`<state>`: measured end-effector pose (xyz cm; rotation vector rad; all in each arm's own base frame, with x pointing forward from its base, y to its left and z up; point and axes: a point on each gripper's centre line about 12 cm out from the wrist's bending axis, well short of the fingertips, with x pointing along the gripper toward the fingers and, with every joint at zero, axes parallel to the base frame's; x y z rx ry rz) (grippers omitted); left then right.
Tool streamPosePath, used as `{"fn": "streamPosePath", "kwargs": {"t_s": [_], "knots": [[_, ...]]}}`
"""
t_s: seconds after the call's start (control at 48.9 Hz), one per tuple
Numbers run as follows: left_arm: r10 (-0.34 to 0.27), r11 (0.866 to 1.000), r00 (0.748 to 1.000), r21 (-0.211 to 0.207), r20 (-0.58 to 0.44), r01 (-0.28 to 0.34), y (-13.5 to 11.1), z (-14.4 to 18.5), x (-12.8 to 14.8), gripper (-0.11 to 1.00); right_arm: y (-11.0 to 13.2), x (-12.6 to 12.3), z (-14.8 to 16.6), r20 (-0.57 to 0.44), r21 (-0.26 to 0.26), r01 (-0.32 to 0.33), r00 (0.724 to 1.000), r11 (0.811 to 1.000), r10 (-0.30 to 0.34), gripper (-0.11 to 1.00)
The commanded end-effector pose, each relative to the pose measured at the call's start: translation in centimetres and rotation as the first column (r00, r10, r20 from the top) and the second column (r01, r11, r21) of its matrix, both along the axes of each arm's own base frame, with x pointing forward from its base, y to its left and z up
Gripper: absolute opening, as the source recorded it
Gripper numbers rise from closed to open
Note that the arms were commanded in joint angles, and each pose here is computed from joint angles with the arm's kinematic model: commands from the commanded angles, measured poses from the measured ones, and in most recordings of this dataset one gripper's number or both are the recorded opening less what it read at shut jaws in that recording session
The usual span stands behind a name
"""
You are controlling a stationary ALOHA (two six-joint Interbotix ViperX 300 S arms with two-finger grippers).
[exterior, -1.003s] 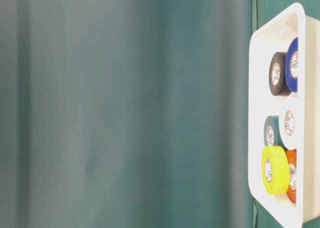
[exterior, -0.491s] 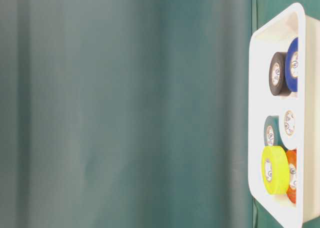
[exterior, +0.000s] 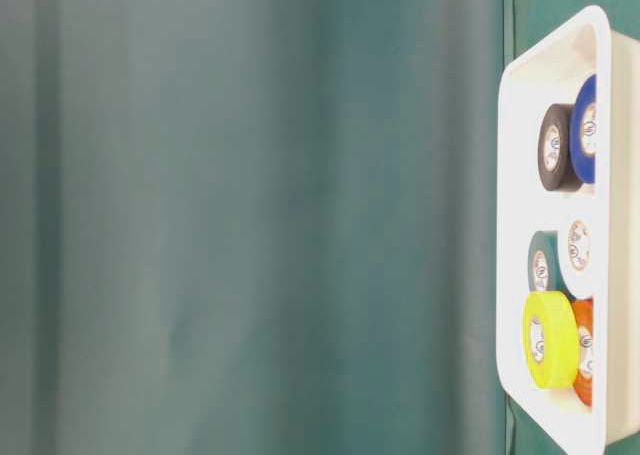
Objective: Put the tape into the white case with the right arm.
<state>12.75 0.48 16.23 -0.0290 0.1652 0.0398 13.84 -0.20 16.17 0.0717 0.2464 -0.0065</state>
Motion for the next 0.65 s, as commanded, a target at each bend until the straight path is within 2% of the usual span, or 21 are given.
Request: {"fn": "streamPosePath", "kwargs": {"t_s": [0.0,0.225,0.634], "knots": [[0.003,1.000,1.000,-0.001,0.014,-0.003,0.05,0.65,0.17,0.01,0.08,-0.40,-1.32,-0.035,0.002,-0.004,0.999,1.000,0.004,0.50],[0.004,1.000,1.000,-0.008,-0.018,-0.004,0.04,-0.04,0.04,0.01,0.08,-0.40,-1.32,-0.035,0.002,-0.004,0.999,1.000,0.004,0.50],[0.004,1.000,1.000,-0.010,-0.017,-0.004,0.04,0.02,0.05,0.01,0.08,-0.40,-1.32,-0.035,0.002,-0.004,0.999,1.000,0.004,0.50]]}}
